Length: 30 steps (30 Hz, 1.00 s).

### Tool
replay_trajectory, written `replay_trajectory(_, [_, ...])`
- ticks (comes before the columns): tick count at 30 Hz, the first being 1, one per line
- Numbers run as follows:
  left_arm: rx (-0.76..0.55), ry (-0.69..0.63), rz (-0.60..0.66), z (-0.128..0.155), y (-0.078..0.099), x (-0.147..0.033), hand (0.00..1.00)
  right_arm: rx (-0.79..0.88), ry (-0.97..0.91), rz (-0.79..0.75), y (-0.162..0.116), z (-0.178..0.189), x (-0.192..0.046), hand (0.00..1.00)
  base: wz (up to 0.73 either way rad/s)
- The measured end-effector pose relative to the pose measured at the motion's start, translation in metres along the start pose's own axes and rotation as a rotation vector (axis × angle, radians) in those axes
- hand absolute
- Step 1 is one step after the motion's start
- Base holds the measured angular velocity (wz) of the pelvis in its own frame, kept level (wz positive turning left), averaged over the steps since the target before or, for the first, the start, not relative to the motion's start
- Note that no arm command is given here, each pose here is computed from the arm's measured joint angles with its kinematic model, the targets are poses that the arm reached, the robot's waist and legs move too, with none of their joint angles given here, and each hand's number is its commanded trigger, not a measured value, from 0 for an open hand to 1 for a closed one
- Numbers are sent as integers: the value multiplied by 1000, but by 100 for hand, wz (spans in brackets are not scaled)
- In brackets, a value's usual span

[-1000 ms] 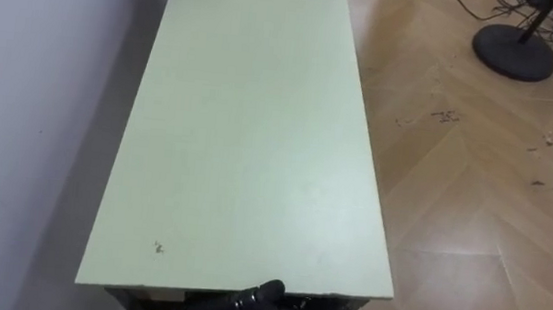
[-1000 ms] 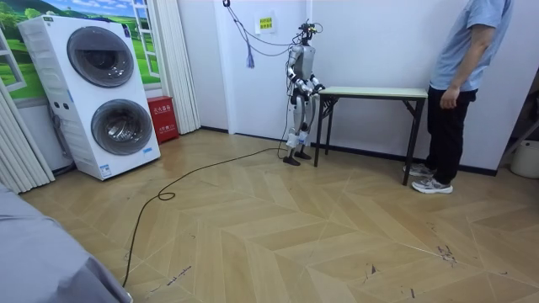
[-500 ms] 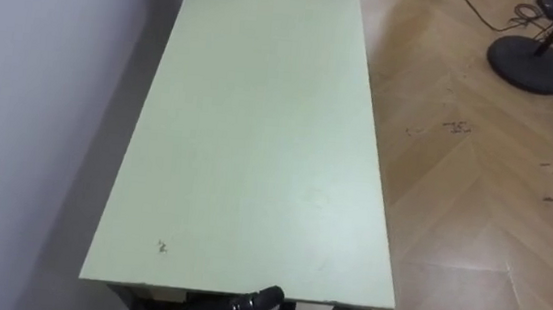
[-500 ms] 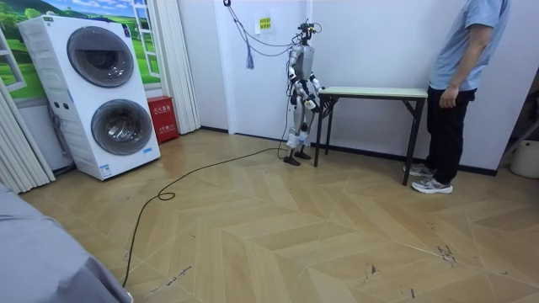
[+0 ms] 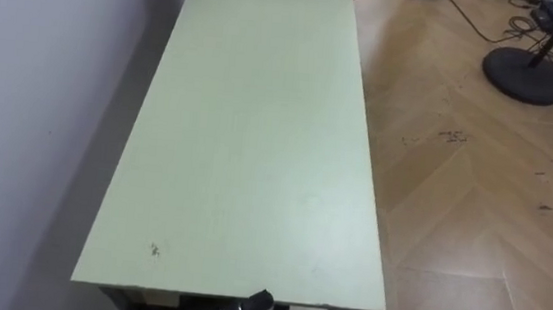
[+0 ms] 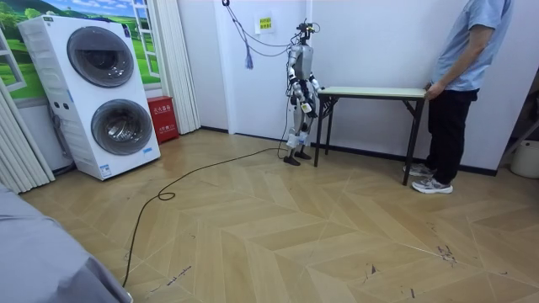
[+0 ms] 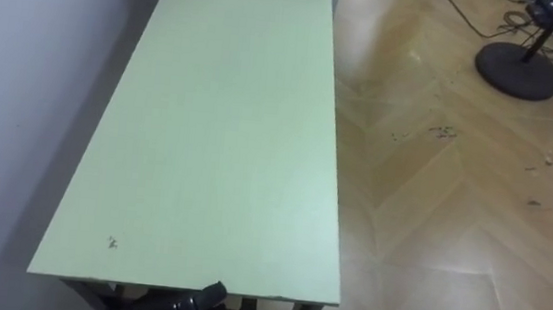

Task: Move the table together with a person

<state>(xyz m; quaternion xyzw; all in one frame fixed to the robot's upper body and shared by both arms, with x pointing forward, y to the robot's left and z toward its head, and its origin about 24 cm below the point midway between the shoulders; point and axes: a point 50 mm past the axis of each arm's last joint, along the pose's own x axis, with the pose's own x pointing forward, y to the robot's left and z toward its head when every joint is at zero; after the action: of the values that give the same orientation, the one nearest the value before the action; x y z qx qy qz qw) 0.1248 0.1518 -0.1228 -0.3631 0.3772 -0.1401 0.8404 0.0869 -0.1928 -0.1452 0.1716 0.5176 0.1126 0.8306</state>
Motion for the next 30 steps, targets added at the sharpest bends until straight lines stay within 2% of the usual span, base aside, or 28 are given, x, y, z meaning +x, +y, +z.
replay_trajectory(6, [-29, -22, 22, -3, 9, -9, 0, 54, 1, -42, -9, -8, -4, 0, -7])
replay_trajectory(8, [-37, -6, 103, -9, 21, -17, 0, 57, -1, -46, -9, -10, -5, 0, -15])
replay_trajectory(10, [-44, 38, 308, -18, 49, -35, 0, 56, -20, -48, -9, -10, -6, 0, -9])
replay_trajectory(13, [11, 125, 456, -29, 67, -54, 0, 58, -29, -64, -13, -12, -9, 0, 0])
replay_trajectory(15, [84, 206, 526, -40, 73, -64, 0, 40, -13, -72, -14, -15, -9, 0, 8])
replay_trajectory(18, [203, 217, 574, -35, 73, -60, 0, 23, -1, -73, -13, -14, -7, 0, 15])
replay_trajectory(23, [502, 291, 621, -18, 74, -51, 0, 6, -9, -63, -10, -10, -3, 0, 1])
replay_trajectory(30, [521, 290, 666, -18, 76, -53, 0, 17, -3, -64, -9, -11, -1, 0, -3])
